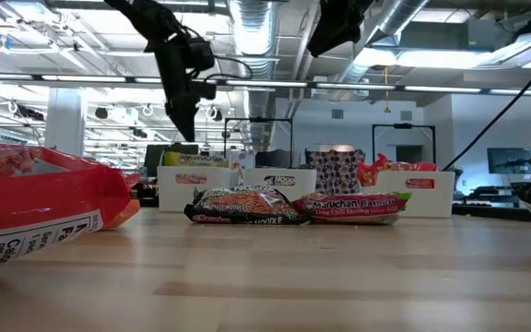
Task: Sort Maruchan noodles
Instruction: Put the black noodle pack into the middle white bin
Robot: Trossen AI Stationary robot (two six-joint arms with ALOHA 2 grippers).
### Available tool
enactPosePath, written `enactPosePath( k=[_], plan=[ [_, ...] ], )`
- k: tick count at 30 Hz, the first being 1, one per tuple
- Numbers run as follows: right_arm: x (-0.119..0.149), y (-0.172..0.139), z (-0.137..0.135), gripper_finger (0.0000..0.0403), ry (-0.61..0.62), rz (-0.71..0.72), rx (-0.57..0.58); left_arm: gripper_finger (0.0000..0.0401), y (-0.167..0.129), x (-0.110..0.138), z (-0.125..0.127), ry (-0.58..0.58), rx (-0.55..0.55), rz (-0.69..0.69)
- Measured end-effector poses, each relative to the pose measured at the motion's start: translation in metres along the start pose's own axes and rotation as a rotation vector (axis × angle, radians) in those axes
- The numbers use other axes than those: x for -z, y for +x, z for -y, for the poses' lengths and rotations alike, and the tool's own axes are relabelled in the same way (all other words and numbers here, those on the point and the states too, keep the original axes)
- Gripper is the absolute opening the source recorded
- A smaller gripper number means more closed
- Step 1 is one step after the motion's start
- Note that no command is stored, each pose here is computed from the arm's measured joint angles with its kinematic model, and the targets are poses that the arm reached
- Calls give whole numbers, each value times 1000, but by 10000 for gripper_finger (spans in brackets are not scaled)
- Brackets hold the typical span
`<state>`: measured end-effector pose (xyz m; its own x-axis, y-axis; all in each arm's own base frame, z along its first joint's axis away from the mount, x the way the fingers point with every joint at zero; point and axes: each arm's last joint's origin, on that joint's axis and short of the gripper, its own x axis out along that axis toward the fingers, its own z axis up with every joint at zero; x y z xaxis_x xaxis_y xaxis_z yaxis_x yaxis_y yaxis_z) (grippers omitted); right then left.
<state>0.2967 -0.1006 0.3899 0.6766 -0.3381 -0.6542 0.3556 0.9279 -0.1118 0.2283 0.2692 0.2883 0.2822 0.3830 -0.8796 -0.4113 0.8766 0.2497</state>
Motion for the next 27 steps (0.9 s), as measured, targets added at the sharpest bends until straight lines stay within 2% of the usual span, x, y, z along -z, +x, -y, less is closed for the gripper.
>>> enactPosePath(
  k=[5,10,16,20,23,27],
  plan=[
    [0,1,0,156,-17,4,-1,181,-28,-10,-6,-54,25,15],
    [-1,1,0,167,-34,14,-6,181,-62,-22,-5,-133,234,106],
    [0,1,0,212,-61,4,-10,181,-94,-37,5,-216,461,230],
    [12,0,-8,235,-47,-123,-100,181,-105,-42,18,-227,540,224],
    [26,-4,-15,239,-30,-269,-196,181,-106,-44,34,-207,581,180],
    [40,-10,-26,238,-50,-418,-262,181,-108,-48,57,-154,627,141]
  ],
)
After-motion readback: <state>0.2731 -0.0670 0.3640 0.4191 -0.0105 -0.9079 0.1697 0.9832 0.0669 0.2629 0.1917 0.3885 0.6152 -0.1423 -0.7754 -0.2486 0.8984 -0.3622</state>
